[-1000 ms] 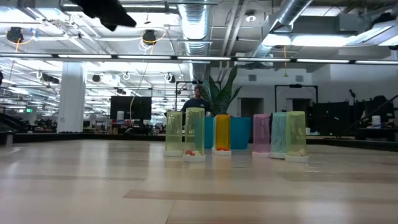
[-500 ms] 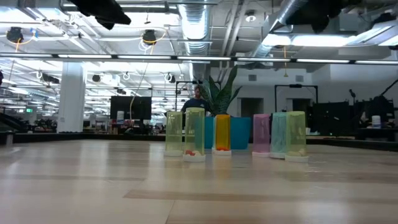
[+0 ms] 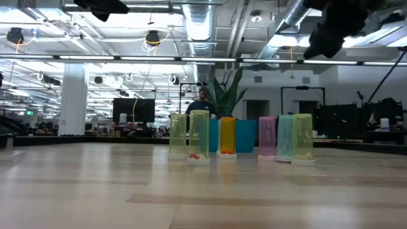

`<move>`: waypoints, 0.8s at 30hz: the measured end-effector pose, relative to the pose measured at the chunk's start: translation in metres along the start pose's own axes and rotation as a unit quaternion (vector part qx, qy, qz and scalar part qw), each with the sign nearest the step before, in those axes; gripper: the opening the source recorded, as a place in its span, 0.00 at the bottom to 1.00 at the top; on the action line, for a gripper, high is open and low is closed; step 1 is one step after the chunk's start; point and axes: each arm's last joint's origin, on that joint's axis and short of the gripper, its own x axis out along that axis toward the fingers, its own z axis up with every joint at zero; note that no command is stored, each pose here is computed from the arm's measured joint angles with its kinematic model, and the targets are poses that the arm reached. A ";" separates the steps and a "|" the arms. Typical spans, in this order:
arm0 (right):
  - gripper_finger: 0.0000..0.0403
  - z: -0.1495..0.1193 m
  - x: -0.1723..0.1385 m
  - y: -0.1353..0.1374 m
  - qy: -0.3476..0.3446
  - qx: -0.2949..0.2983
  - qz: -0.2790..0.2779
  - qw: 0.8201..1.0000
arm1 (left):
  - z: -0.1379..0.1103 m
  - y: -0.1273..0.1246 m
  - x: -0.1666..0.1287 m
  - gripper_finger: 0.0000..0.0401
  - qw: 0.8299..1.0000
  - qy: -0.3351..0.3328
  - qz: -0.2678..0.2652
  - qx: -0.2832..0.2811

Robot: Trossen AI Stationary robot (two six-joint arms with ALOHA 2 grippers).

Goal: Pick and place pill bottles into a basket
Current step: Put the yellow pill bottle into the blue bin

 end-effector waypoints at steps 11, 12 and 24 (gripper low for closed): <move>0.35 -0.015 0.031 0.031 0.077 0.027 0.016 0.997 | -0.004 0.001 -0.005 0.00 1.000 0.013 0.004 -0.001; 0.36 -0.016 0.033 0.034 0.081 0.032 0.016 0.996 | -0.004 0.000 -0.005 0.00 1.000 0.016 0.004 -0.001; 0.47 -0.028 0.069 0.048 0.129 0.129 -0.017 0.983 | -0.004 0.001 -0.005 0.00 1.000 0.016 0.004 -0.027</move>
